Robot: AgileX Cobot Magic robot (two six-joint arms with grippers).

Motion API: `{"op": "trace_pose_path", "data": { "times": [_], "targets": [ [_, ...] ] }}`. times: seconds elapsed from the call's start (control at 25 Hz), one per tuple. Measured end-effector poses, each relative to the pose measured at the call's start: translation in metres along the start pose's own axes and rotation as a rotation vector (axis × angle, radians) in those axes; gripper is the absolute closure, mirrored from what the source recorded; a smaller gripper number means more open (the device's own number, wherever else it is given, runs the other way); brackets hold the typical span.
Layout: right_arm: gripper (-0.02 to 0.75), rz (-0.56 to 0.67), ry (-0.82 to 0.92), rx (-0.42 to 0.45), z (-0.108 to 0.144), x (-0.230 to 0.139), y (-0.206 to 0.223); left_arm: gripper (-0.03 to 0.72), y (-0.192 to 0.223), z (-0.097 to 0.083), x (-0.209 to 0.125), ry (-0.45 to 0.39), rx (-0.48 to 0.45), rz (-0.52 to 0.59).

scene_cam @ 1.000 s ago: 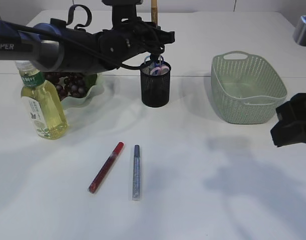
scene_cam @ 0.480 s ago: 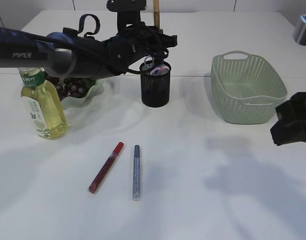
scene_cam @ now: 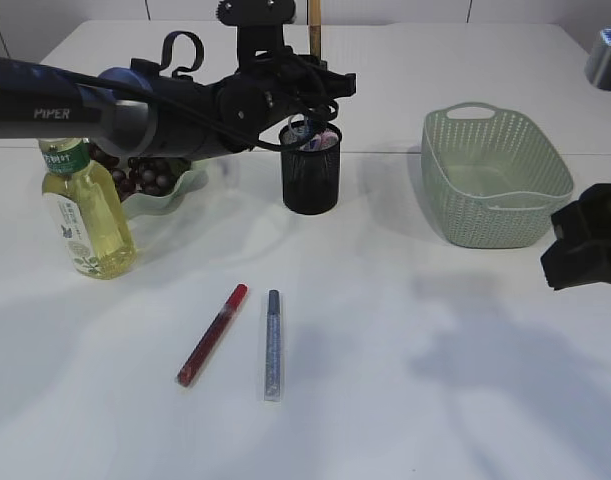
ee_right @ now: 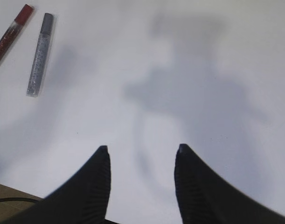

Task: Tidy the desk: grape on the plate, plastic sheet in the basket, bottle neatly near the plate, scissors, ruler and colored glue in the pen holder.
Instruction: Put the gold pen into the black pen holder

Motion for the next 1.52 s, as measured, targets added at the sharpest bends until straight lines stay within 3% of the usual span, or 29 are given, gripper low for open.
{"op": "trace_pose_path", "data": {
  "times": [0.88,1.52],
  "targets": [
    [0.374,-0.008,-0.001,0.002,0.000,0.001,0.000,0.577,0.002,0.008,-0.003,0.026,-0.002,0.020],
    [0.374,-0.013,-0.004,0.001,0.000,0.002,0.000,0.576,0.009,0.011,-0.038,0.044,-0.014,0.111]
  ]
}}
Point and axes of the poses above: a point on each arm's last joint axis where the gripper is mounted, y pointing out along that axis toward the gripper, z along the wrist's bending axis when the last joint is at zero, x = y × z, the point moved 3 cm from there along y, pointing out along that axis toward the gripper, and after that the axes turned 15 degrees about y, right-handed, at the moved point
